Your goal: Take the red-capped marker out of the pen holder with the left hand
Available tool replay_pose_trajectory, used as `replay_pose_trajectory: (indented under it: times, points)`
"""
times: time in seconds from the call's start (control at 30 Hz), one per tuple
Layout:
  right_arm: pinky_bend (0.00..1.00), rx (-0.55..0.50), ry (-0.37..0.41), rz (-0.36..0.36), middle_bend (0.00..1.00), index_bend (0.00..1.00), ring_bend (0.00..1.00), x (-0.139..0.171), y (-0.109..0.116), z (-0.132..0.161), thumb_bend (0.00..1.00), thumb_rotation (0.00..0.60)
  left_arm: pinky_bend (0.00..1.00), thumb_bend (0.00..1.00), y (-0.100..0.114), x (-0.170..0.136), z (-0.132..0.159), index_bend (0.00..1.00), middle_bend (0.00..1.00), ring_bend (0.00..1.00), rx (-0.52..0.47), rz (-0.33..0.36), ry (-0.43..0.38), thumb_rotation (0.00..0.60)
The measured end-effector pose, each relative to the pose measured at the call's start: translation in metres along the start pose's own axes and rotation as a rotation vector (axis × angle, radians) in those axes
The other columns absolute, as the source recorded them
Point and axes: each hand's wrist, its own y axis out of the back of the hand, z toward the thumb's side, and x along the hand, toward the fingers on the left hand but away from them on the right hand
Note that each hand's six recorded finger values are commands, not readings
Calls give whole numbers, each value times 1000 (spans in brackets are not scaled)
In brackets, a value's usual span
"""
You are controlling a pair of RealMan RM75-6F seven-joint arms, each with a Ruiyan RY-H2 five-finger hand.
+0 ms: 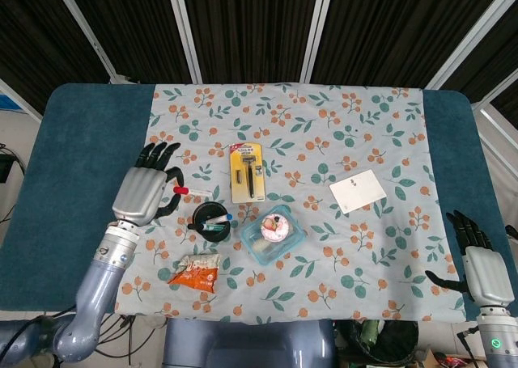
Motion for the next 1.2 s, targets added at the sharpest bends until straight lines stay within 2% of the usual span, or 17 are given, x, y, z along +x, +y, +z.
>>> replay_pose_trajectory:
  times: [0.13, 0.23, 0.47, 0.6, 0.77, 0.9, 1.0, 1.2]
  points:
    - [128, 0, 0, 0, 0, 0, 0, 0, 0, 0, 188, 600, 3, 360, 16, -1, -22, 536, 69, 0, 12, 23, 37, 600]
    - [128, 0, -2, 3, 0, 0, 0, 1, -1, 0, 188, 600, 3, 360, 18, -1, -43, 536, 69, 0, 14, 21, 78, 600]
    - [128, 3, -4, 0, 0, 0, 0, 1, 0, 0, 189, 600, 2, 357, -1, -3, -87, 536, 69, 0, 30, -21, 164, 600]
    - [128, 6, -5, -1, 0, 0, 0, 1, -1, 0, 188, 600, 3, 356, -21, -3, -103, 531, 67, 0, 33, -56, 198, 600]
    - [128, 5, -7, -2, 0, 0, 0, 1, 0, 0, 188, 600, 3, 353, -42, -2, -104, 507, 64, 0, 36, -89, 208, 600]
    - [128, 6, -6, -1, 0, 0, 0, 1, 0, 0, 188, 600, 3, 290, -51, 0, -97, 445, 47, 0, 29, -99, 199, 600]
    - [128, 3, -6, -2, 0, 0, 0, 1, 0, 0, 188, 600, 2, 232, -54, 1, -90, 371, 24, 0, 26, -93, 186, 600]
    - [128, 2, -4, -2, 0, 0, 0, 2, 1, 0, 189, 600, 0, 194, -52, 0, -84, 244, 0, 0, 18, -83, 169, 600]
